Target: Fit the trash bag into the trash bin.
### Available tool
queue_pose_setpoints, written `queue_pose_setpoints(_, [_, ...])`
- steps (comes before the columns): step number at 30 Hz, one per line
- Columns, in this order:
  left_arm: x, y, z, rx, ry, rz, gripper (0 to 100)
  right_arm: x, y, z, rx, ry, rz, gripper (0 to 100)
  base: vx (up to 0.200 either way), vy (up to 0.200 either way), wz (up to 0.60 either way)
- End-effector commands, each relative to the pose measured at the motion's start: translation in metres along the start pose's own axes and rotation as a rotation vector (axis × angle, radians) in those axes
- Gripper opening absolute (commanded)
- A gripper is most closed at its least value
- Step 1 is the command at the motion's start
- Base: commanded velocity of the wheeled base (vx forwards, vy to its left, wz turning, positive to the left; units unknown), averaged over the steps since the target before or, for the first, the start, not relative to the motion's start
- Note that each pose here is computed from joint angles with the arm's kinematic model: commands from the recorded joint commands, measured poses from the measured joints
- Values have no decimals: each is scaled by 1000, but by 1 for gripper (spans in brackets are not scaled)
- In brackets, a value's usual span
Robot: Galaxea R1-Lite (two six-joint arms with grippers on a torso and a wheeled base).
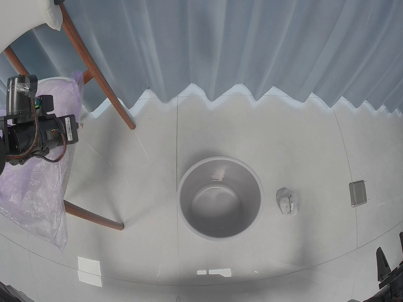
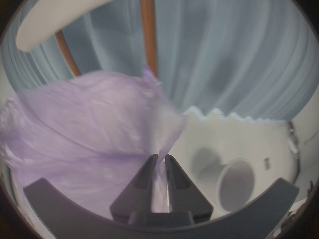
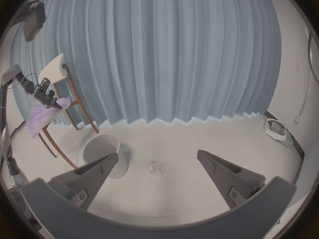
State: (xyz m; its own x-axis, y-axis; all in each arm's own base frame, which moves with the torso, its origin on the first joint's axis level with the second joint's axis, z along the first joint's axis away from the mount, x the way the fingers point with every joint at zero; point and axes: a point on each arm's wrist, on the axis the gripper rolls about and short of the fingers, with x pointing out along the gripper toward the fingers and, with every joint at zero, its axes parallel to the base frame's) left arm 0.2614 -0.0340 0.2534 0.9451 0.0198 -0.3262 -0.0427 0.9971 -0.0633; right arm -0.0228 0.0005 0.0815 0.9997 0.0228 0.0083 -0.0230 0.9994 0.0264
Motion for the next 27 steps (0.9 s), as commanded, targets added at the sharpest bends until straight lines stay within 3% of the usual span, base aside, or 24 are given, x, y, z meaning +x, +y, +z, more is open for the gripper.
queue_pose_setpoints(1, [-14,2,7,-93,-32,-80,0,0,0,-5,1,1,0,100,0,0,0])
queue_pose_setpoints(5, [-23,3,13,-221,-58,-140,0,0,0,-5,1,1,0,100,0,0,0])
queue_pose_setpoints(6, [-28,3,15,-307,-63,-166,0,0,0,-5,1,1,0,100,0,0,0])
queue_pose_setpoints(11, [-37,13,20,-419,-82,-177,0,0,0,-5,3,2,0,100,0,0,0])
queue_pose_setpoints(15, [-51,11,24,-506,-88,-262,0,0,0,-5,3,2,0,100,0,0,0])
queue_pose_setpoints(22, [-72,11,25,-578,-86,-345,0,0,0,-5,4,2,0,100,0,0,0])
queue_pose_setpoints(27, [-73,9,16,-586,-61,-348,0,0,0,-5,6,2,0,100,0,0,0])
